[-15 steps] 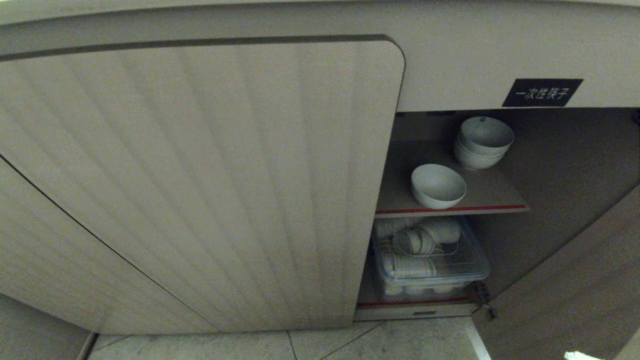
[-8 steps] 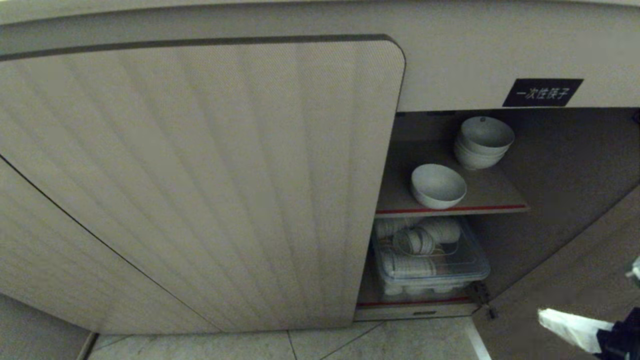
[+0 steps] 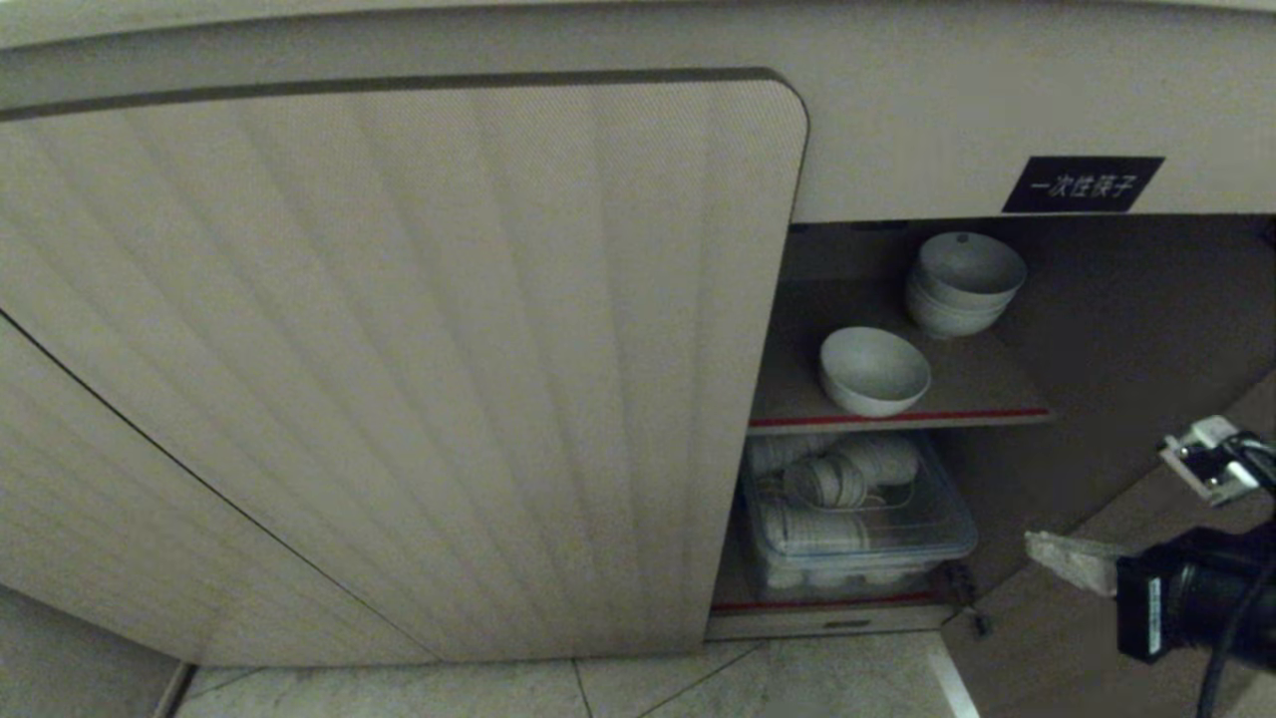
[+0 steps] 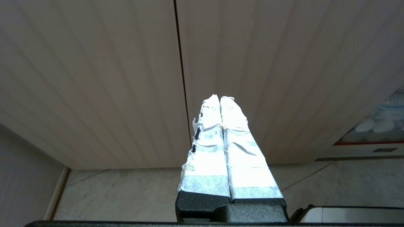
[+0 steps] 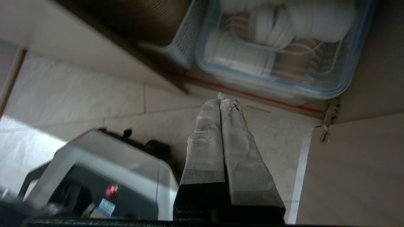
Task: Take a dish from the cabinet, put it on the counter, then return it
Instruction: Take the bowl from the cabinet
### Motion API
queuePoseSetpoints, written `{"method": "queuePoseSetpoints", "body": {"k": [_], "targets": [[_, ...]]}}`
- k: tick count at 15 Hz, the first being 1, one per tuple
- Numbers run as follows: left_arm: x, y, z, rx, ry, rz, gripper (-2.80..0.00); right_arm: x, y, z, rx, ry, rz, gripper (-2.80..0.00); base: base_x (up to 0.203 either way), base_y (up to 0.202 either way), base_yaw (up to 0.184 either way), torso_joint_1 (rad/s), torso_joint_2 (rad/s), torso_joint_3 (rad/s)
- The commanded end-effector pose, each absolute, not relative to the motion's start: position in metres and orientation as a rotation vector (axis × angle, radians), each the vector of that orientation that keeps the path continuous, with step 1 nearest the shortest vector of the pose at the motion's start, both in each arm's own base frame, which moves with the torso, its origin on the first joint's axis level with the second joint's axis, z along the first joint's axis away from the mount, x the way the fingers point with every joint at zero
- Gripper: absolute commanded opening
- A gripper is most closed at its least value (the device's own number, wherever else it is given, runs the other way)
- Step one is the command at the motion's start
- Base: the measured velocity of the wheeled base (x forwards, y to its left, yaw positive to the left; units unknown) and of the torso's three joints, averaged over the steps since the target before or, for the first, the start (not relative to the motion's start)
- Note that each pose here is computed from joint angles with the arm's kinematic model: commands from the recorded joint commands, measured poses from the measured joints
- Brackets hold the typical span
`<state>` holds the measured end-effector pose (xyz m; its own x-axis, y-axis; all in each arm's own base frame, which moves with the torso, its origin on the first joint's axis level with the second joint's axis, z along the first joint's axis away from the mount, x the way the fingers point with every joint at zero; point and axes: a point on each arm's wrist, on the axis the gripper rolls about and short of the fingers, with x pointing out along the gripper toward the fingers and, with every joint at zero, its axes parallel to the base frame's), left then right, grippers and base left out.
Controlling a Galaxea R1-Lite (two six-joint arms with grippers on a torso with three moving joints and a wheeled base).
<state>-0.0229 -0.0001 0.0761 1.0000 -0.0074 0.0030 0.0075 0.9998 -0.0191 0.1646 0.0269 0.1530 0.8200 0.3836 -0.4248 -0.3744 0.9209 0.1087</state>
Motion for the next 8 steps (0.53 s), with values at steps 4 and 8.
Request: {"method": "queuePoseSetpoints", "body": {"k": [4,8], "targets": [[-0.023,0.0,0.076,-0.02,-0.003,-0.007,-2.8,0.203,0.031,0.152,0.04,0.484,0.369,-2.8,0.0,0.0,0.0,0.0,0.0,0.0],[-0.023,0.0,0.076,-0.02,-0.003,-0.006,-2.8,0.224,0.034,0.16,0.075,0.472,0.334,-2.8,0.0,0.0,0.0,0.0,0.0,0.0]]}}
